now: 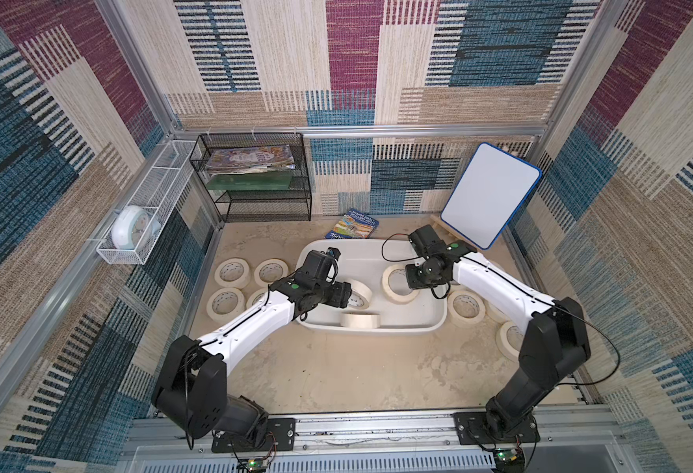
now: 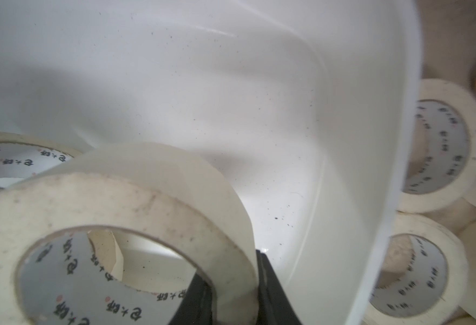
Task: Take out the art tape in the storage box
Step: Place the art tape at the center of the board.
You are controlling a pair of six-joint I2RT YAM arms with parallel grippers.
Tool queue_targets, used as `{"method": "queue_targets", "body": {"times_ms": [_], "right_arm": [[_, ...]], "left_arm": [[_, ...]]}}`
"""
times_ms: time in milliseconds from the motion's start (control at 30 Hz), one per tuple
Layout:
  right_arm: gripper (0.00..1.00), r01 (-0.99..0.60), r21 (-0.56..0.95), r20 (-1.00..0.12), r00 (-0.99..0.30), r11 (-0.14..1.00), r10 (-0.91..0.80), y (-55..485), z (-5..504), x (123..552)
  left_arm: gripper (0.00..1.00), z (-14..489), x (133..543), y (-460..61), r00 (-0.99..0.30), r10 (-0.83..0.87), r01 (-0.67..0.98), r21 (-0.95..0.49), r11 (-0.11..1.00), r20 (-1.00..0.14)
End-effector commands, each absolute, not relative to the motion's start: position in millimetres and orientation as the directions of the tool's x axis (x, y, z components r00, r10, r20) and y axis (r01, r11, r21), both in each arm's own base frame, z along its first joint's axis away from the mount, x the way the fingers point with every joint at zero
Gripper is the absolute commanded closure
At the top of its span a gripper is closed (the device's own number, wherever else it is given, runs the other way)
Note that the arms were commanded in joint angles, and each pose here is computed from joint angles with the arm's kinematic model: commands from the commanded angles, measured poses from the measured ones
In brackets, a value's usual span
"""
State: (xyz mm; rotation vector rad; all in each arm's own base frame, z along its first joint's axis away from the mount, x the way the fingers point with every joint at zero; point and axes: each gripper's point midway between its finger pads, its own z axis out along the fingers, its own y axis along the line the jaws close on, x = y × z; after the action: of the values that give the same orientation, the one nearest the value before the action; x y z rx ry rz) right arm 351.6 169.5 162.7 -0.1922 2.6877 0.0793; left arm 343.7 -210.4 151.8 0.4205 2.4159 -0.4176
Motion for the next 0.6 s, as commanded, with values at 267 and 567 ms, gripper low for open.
{"method": "queue_targets", "body": {"times_ms": [267,567], "right_arm": [[1.00,0.292,-0.044,-0.264,-0.926,0.955,0.271,54,151,208],[1.00,0.459,0.013,-0.166,-0.875,0.888,0.455,41,97,154]], "left_arm": [[0.22,172,361,-217,-0.700,0.198,0.442,-0.199,0.875,-0.686],[0.22,175,365,-223,-0.696,0.202,0.462,-0.215,0.860,-0.689]]}}
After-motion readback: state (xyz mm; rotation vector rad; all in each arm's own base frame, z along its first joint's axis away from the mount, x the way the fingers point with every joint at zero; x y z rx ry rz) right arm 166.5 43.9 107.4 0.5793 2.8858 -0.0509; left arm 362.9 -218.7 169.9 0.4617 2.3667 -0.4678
